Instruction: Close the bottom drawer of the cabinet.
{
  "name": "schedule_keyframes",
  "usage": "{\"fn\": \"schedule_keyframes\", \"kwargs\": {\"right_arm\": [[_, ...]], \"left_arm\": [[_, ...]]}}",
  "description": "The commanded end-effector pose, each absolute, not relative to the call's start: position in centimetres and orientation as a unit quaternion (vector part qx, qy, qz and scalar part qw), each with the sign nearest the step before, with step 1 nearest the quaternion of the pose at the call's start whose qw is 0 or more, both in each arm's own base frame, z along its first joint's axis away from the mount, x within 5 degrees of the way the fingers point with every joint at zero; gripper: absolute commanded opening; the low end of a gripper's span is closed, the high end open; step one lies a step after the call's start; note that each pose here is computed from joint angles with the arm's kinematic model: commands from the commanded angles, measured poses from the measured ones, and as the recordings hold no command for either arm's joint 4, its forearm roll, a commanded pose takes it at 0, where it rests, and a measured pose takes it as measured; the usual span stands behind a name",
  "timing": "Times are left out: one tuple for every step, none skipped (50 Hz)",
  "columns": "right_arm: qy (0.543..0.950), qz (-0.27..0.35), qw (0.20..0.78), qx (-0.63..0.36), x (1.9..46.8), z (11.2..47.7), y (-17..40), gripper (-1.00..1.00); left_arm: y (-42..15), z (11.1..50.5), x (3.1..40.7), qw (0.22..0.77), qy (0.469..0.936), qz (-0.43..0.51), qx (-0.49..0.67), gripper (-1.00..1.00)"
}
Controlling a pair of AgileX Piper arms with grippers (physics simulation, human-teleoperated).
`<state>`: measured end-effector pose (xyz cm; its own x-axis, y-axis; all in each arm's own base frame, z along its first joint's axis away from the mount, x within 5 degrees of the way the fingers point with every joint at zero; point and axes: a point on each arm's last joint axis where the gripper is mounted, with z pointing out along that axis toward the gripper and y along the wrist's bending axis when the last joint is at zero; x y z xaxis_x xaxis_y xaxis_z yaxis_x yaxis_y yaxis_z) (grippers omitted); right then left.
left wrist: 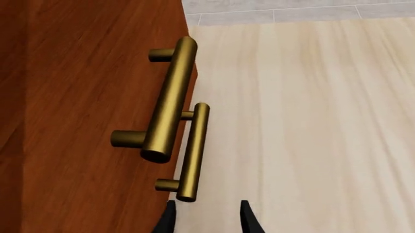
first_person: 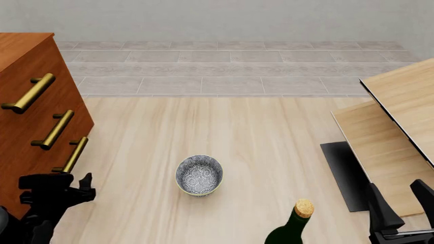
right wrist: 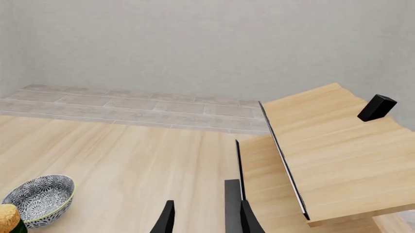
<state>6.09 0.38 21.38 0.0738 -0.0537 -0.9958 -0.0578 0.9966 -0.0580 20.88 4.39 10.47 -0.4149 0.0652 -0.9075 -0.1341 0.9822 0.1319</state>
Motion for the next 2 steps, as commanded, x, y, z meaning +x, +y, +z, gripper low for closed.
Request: {"fn": "schedule_keyframes", "kwargs": {"right_arm": [[0.68,0.0,0.732,-0.042,6.02,21.36,0.37,1.0],[0.68,0.0,0.732,-0.042,6.02,21.36,0.37,1.0]], "left_arm": [[5.53,11.5,21.5,0.561,0.819,0.116,-0.039,1.0],[5.53,11.51,21.5,0.561,0.819,0.116,-0.039,1.0]]}}
